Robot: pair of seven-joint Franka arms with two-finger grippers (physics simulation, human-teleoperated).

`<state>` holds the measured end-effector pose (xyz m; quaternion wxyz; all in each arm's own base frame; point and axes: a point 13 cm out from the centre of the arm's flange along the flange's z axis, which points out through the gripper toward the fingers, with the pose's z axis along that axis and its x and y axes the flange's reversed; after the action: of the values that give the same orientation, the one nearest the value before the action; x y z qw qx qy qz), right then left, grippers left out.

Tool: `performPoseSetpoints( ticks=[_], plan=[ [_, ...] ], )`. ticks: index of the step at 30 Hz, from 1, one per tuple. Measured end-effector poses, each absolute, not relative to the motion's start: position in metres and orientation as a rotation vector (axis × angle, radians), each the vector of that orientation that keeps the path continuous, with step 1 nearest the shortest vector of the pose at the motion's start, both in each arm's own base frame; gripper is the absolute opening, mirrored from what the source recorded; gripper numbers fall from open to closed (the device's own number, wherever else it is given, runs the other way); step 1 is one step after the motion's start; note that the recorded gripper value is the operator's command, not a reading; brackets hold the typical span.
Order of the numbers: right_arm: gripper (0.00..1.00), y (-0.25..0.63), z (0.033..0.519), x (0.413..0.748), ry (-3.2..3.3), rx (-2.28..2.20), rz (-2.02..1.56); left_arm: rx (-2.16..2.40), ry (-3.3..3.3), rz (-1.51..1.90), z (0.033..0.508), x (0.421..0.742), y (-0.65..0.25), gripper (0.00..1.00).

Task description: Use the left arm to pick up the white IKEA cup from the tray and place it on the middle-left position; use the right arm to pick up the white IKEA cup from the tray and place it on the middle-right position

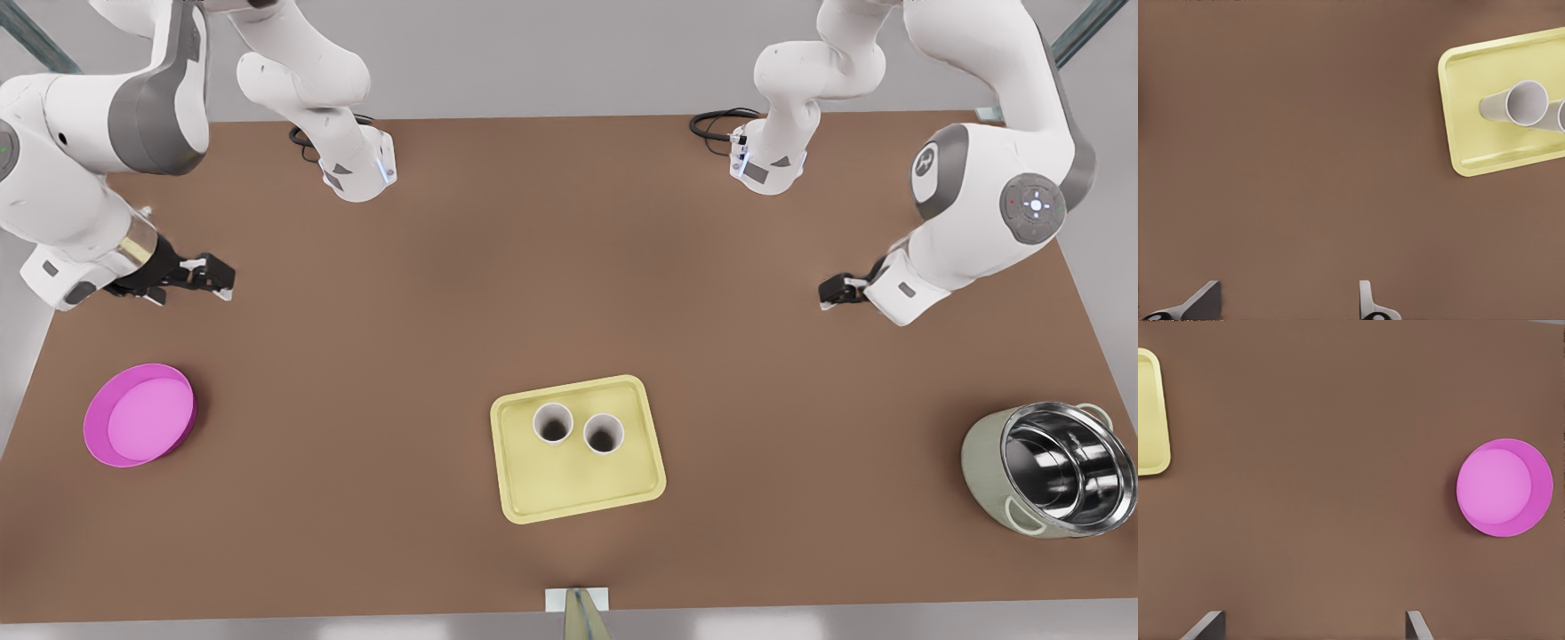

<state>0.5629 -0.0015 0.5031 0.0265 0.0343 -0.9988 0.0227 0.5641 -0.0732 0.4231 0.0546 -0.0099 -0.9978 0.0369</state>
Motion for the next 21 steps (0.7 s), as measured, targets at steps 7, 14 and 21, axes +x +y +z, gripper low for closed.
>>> performPoseSetpoints(
  ticks=[7, 14, 21],
  plan=[
    [1.0, 0.033, 0.439, 0.59, -3.018, 0.173, -0.004, -0.266, -2.989, 0.055, 0.351, 0.584, -0.179, 1.0],
    [1.0, 0.234, 0.344, 0.596, -2.969, 0.468, -0.013, -0.398, -3.077, 0.018, 0.261, 0.648, -0.319, 1.0],
    [1.0, 0.334, 0.263, 0.588, -3.001, 0.406, -0.012, -0.276, -3.316, 0.123, 0.198, 0.743, -0.369, 1.0]
  ],
)
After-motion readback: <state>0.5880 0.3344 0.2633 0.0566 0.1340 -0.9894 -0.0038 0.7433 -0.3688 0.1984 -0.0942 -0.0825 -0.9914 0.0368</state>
